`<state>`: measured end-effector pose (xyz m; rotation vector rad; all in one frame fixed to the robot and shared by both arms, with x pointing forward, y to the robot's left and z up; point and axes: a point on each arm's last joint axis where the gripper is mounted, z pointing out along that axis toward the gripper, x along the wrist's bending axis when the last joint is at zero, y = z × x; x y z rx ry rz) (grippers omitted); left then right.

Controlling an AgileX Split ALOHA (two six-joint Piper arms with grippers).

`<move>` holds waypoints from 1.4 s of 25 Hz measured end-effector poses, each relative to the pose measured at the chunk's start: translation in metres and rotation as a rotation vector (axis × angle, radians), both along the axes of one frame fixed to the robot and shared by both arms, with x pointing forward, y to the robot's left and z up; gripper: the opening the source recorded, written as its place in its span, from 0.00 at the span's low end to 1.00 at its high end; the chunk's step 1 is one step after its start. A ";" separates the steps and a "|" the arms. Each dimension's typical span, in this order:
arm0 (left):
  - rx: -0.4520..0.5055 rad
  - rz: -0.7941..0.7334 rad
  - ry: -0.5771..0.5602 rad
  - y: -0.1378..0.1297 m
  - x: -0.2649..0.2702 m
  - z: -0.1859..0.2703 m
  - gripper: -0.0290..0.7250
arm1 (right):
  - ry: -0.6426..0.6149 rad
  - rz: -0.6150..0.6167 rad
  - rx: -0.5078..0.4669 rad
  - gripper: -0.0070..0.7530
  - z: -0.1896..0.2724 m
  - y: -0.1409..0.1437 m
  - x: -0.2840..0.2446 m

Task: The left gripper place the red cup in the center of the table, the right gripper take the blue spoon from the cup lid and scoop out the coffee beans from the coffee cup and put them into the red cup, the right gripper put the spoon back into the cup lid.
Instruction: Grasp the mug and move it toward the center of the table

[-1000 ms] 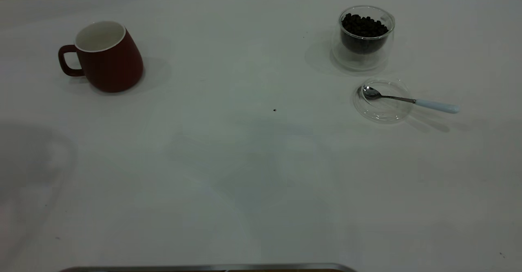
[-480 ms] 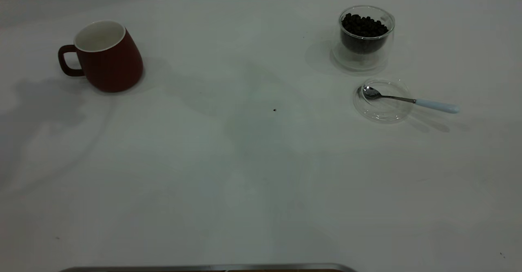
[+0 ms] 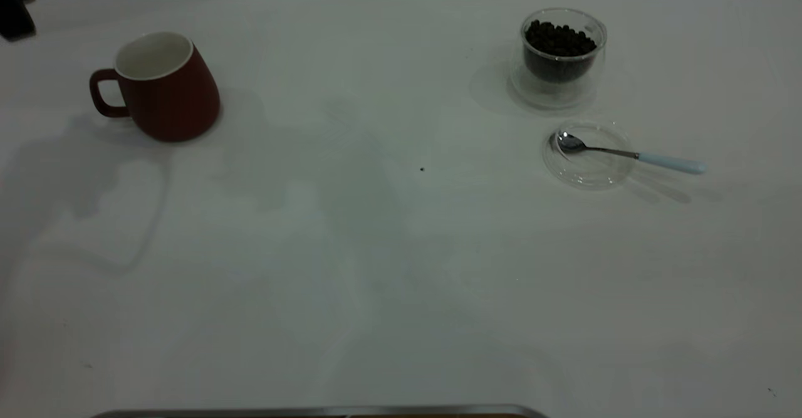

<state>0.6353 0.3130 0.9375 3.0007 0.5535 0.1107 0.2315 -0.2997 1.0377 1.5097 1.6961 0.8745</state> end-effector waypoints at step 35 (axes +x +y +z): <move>0.106 -0.163 -0.158 -0.008 0.056 -0.117 0.75 | 0.000 0.000 0.000 0.73 0.000 0.000 0.000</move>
